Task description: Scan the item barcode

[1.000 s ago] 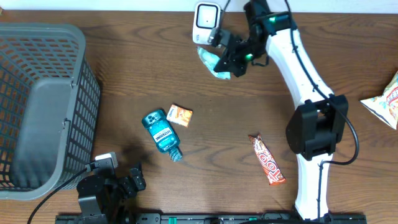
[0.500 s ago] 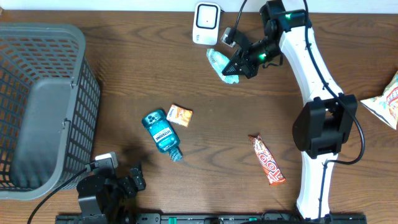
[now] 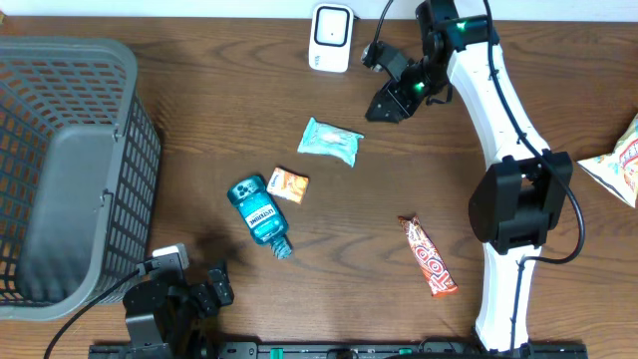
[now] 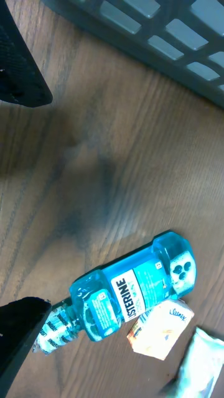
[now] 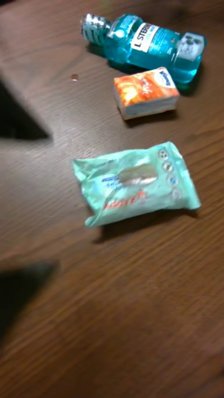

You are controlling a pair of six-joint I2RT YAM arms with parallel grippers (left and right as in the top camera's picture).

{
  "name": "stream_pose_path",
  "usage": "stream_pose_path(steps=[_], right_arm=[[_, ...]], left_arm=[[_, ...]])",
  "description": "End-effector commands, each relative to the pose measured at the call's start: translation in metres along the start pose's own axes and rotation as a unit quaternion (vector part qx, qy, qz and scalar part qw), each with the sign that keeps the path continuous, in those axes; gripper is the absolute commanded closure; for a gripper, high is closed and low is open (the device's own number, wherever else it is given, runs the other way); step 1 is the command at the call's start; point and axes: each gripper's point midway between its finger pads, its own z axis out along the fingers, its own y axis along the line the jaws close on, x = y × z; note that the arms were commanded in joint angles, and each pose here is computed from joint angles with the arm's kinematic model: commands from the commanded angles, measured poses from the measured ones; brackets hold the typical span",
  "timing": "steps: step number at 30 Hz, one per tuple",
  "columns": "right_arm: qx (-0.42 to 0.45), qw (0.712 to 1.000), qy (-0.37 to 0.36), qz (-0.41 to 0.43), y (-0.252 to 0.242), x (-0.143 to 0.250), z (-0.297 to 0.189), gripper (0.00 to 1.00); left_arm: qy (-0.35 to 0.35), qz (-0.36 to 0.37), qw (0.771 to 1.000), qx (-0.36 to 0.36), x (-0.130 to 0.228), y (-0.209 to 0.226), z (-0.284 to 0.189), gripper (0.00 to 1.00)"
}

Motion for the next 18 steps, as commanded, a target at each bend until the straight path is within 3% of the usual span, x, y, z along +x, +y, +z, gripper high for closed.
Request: stream_pose_path(steps=[1, 6, 10, 11, 13, 15, 18], right_arm=[[-0.004, 1.0, 0.01, 0.007, 0.014, -0.003, 0.002, 0.01], [-0.017, 0.999, 0.048, -0.015, 0.038, 0.003, 0.034, 0.01], [0.041, 0.995, 0.086, -0.004, 0.034, 0.013, 0.073, 0.01], [0.065, 0.994, 0.083, 0.03, 0.029, 0.011, 0.081, 0.01], [0.137, 0.972, 0.059, 0.182, 0.008, 0.009, 0.089, 0.01], [0.16, 0.919, 0.031, 0.359, 0.002, 0.013, 0.091, 0.01], [0.123, 0.863, -0.008, 0.489, 0.008, 0.001, 0.096, 0.01]], left_arm=[[0.018, -0.005, 1.0, -0.003, 0.01, 0.002, 0.001, 0.02], [0.018, -0.005, 1.0, -0.003, 0.01, 0.002, 0.001, 0.02], [0.018, -0.005, 1.0, -0.003, 0.01, 0.002, 0.001, 0.02], [0.018, -0.005, 1.0, -0.003, 0.01, 0.002, 0.001, 0.02], [0.018, -0.005, 1.0, -0.003, 0.01, 0.002, 0.001, 0.02], [0.018, -0.005, 1.0, -0.003, 0.01, 0.002, 0.001, 0.02], [0.018, -0.005, 1.0, -0.003, 0.01, 0.002, 0.001, 0.02]])
